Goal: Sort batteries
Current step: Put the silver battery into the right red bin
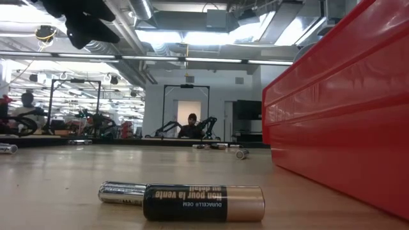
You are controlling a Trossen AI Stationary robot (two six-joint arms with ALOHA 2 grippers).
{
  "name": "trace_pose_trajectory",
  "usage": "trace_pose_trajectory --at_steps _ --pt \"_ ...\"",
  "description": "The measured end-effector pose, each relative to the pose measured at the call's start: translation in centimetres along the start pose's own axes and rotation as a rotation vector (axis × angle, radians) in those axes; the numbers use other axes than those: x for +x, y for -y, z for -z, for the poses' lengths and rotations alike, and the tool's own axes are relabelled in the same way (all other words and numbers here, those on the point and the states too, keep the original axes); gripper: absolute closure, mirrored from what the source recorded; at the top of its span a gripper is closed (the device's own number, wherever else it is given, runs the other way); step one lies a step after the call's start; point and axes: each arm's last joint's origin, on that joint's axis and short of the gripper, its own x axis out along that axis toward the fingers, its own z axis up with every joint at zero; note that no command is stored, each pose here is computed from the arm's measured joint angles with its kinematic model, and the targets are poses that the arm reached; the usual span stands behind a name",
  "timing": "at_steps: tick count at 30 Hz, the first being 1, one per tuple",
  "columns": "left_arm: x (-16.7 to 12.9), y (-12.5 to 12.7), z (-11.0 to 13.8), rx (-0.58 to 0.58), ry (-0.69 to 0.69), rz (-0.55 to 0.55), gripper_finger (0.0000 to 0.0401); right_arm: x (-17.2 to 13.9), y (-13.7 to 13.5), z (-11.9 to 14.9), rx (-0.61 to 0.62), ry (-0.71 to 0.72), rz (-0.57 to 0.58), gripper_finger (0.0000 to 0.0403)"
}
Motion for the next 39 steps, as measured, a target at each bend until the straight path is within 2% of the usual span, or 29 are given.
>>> trace_pose_trajectory --at_steps 7,13,24,33,39 --pt "0.0 0.1 0.1 -0.022 -0.003 0.004 0.0191 0.6 0.5 0.4 -0.006 -0.020 0.019 0.0369" --pt "0.0 0.1 0.1 -0.025 -0.002 0.004 0.0191 1.2 0.5 0.7 0.004 -0.019 -0.012 0.0369" --pt "0.0 0.1 0.1 -0.019 -0.002 0.004 0.0191 2.4 1.4 1.6 0.070 -0.068 0.004 0.0313" --pt "0.0 0.1 0.1 -0.018 -0.002 0.004 0.0191 2.4 1.5 1.6 0.068 -0.075 0.013 0.0287" --pt "0.0 0.1 0.1 0.000 -0.002 0.005 0.0191 1.2 0.3 0.7 0.059 -0.056 -0.042 0.0280"
